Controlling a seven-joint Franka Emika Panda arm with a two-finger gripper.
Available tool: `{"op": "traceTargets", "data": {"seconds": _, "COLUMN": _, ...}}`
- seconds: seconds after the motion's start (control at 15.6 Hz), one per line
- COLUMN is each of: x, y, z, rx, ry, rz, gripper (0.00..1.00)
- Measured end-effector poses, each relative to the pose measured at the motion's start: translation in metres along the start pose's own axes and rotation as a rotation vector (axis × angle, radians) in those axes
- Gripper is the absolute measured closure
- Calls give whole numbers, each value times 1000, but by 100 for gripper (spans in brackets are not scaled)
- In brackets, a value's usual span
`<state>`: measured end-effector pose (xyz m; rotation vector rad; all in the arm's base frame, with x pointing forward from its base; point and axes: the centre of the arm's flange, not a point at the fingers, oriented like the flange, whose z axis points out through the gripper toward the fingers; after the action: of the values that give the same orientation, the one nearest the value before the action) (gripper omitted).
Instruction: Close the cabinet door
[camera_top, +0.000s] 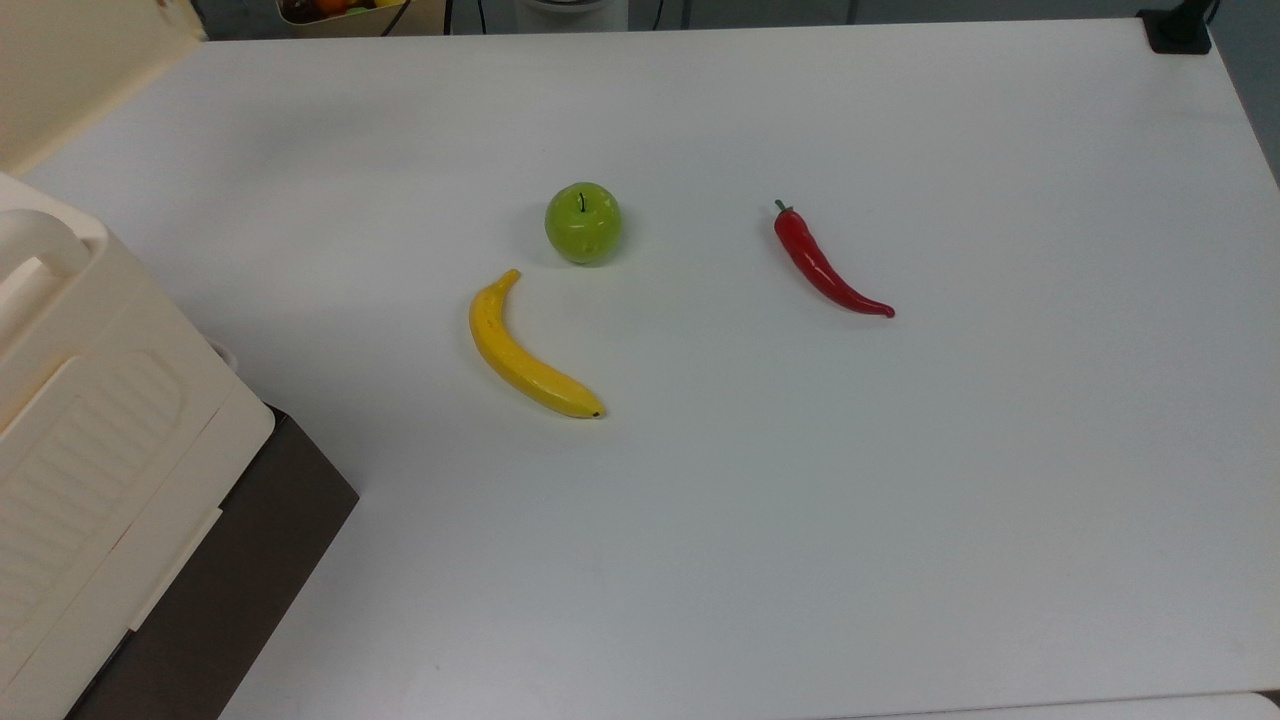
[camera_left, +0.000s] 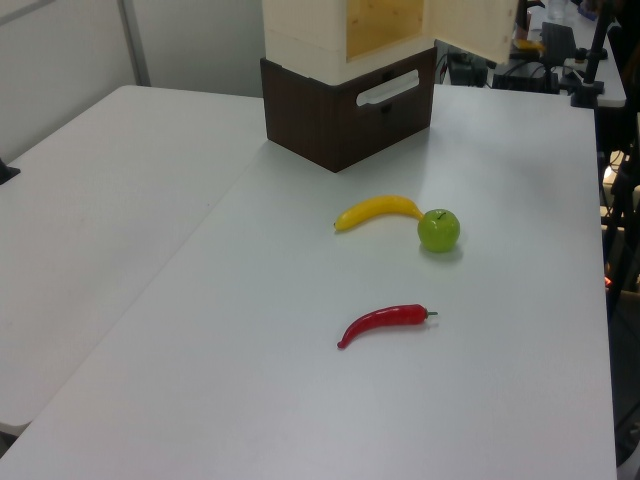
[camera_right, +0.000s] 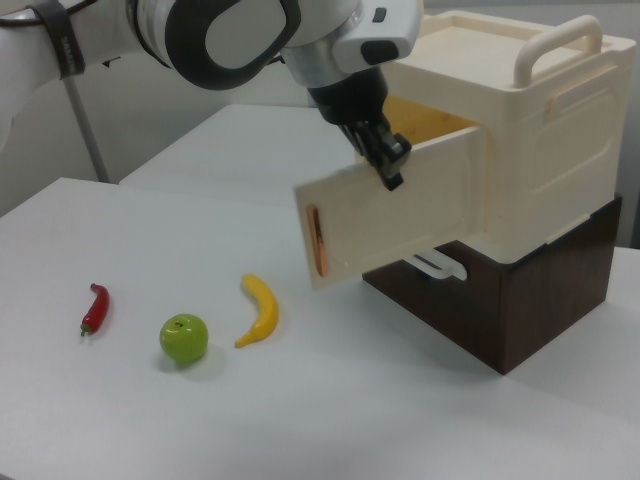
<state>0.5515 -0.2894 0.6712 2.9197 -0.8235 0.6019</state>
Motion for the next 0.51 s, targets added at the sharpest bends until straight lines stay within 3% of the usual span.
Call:
{"op": "traceTargets", "data": {"seconds": 0.19, "x": 1, "y": -26, "z": 5, "rx": 53, "ry": 13, "rz": -10, "gripper": 99}}
{"op": "traceTargets", "data": {"seconds": 0.51, "x": 15, "y": -54, "z": 17, "rx": 81, "ry": 121, "rz": 20, "gripper": 99}}
